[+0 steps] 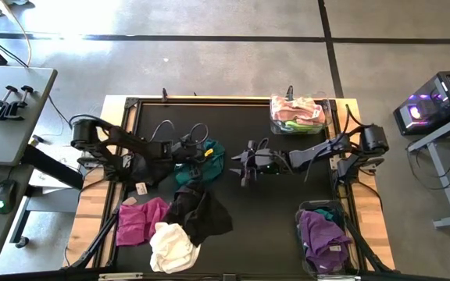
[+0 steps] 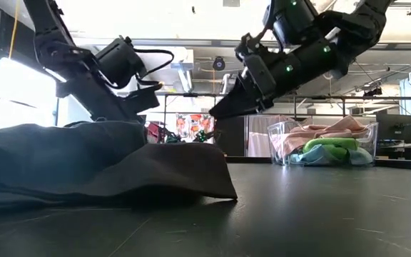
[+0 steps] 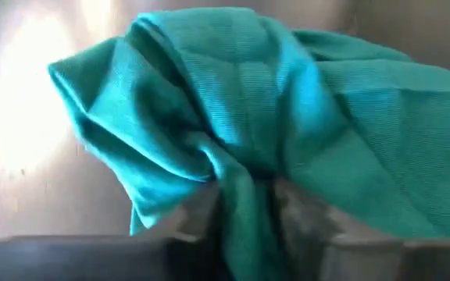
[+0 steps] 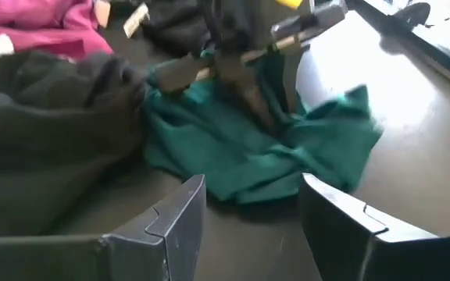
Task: Sort towels by color in basket
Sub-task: Put the dark green towel into the bottom transparent bin
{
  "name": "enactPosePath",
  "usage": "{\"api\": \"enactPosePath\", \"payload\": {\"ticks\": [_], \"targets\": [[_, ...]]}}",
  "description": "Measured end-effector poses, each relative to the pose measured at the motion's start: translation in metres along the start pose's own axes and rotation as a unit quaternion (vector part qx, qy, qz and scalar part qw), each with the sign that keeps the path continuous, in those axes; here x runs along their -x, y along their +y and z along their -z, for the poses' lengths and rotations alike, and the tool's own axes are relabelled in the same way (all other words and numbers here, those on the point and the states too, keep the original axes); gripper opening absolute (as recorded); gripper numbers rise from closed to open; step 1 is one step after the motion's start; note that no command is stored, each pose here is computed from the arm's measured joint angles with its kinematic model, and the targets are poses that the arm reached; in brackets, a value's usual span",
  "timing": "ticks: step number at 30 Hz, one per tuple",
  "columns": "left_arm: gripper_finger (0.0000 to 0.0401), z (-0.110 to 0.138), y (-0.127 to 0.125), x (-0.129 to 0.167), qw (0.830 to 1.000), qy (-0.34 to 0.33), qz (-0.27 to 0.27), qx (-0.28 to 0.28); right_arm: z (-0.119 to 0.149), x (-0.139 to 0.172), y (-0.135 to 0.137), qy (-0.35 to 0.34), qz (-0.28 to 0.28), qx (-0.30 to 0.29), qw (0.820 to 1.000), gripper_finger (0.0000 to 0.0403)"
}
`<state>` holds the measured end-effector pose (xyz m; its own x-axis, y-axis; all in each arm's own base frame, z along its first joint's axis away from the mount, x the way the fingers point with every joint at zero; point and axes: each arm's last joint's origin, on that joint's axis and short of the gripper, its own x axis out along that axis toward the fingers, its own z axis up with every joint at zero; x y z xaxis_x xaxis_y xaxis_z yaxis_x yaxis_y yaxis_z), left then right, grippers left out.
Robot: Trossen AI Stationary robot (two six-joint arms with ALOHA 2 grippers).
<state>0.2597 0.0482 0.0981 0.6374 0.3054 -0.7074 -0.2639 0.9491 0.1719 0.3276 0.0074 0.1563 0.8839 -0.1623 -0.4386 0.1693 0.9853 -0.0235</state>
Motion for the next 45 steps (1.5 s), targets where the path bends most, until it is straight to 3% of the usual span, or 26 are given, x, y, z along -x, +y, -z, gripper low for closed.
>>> {"api": "enactPosePath", "payload": {"ticks": [2,4,10,13,17,20,25,31,36,41,45], "targets": [[0.003,-0.005,0.001,0.0,1.0,-0.024,-0.003,0.0,0.004,-0.002,0.002,0.007,-0.003,-0.001,1.0,0.0195],[0.0011,-0.013,0.001,0.003,0.999,-0.045,-0.005,0.004,0.003,-0.001,0.006,0.005,-0.011,0.005,1.0,0.0195],[0.0007,-0.049,-0.003,0.033,0.993,-0.113,-0.001,-0.038,-0.028,0.028,0.026,-0.079,-0.008,0.042,0.996,0.0195],[0.0005,-0.072,-0.003,0.055,0.983,-0.178,0.015,-0.052,-0.041,0.042,0.033,-0.118,-0.021,0.05,0.991,0.0195],[0.0003,-0.09,-0.002,0.073,0.97,-0.229,0.059,-0.062,-0.063,0.059,0.041,-0.188,-0.06,0.132,0.971,0.0195],[0.0002,-0.1,-0.001,0.082,0.961,-0.256,0.076,-0.069,-0.073,0.062,0.047,-0.192,-0.03,0.194,0.962,0.0195],[0.0002,-0.101,-0.001,0.082,0.961,-0.255,0.075,-0.075,-0.095,0.059,0.041,-0.12,0.087,0.236,0.96,0.0204],[0.0001,-0.103,-0.001,0.08,0.959,-0.265,0.073,-0.073,-0.102,0.047,0.025,-0.036,0.065,0.221,0.972,0.0254],[0.0001,-0.106,-0.005,0.082,0.951,-0.284,0.1,-0.077,-0.083,0.023,0.023,0.009,0.073,0.249,0.966,0.0265],[0.0001,-0.11,-0.015,0.085,0.94,-0.312,0.12,-0.073,-0.064,0.001,0.027,0.034,0.071,0.244,0.967,0.0228],[0.0001,-0.11,-0.022,0.083,0.933,-0.326,0.123,-0.087,-0.062,-0.007,0.032,0.013,0.07,0.207,0.976,0.0162]]}}
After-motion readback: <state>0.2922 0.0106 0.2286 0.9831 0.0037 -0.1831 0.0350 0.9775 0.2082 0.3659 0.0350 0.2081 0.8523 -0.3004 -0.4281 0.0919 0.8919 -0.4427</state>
